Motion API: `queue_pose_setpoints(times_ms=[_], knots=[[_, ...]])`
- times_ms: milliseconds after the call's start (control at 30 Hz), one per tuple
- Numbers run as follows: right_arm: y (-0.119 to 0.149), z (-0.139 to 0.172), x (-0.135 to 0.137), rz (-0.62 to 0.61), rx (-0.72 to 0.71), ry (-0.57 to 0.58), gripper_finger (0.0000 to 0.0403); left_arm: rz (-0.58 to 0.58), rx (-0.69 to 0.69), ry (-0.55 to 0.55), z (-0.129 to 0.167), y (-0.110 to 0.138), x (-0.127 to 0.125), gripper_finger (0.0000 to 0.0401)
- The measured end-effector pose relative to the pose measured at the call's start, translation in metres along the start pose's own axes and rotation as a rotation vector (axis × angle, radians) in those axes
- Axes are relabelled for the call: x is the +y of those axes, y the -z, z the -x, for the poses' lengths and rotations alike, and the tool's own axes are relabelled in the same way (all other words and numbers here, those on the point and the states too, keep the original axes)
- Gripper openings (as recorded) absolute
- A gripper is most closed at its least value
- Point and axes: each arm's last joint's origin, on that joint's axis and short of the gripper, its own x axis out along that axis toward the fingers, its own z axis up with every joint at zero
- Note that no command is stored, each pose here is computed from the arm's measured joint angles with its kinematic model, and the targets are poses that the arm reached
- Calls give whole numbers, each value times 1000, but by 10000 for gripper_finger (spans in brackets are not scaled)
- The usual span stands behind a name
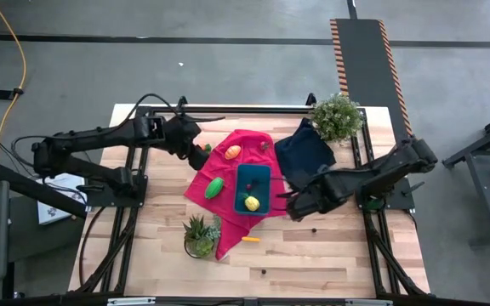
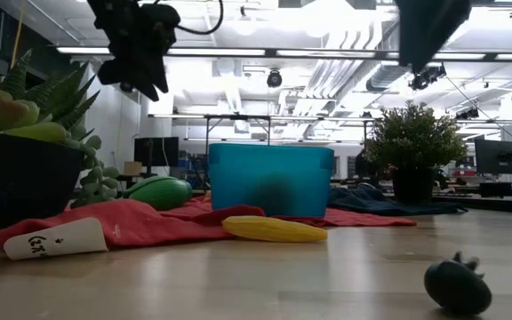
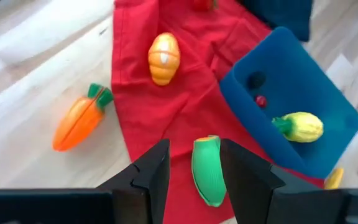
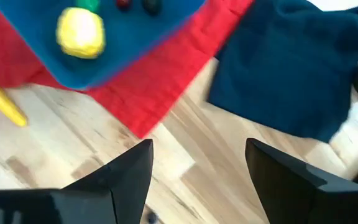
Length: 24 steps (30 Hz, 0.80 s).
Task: Pick and placing Produce into tupperware
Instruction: Put the green corn into the blue bin
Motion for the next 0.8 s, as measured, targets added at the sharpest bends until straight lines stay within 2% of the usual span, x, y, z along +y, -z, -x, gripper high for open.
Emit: queue_pose_setpoints(times_ms=[200,433,600,800], knots=[[24,0,-38,-109,-42,-136,247,9,71,-4,-16,5,-12,144],[50,-9,-68,-249,-104,-297,247,11,179,-1,-37,14,-27,226],[62,-16,-78,-273,-99,-317,247,21,243,-20,-54,17,-31,278],[64,-19,-79,-261,-96,-310,247,37,302,-14,-76,17,-35,332]])
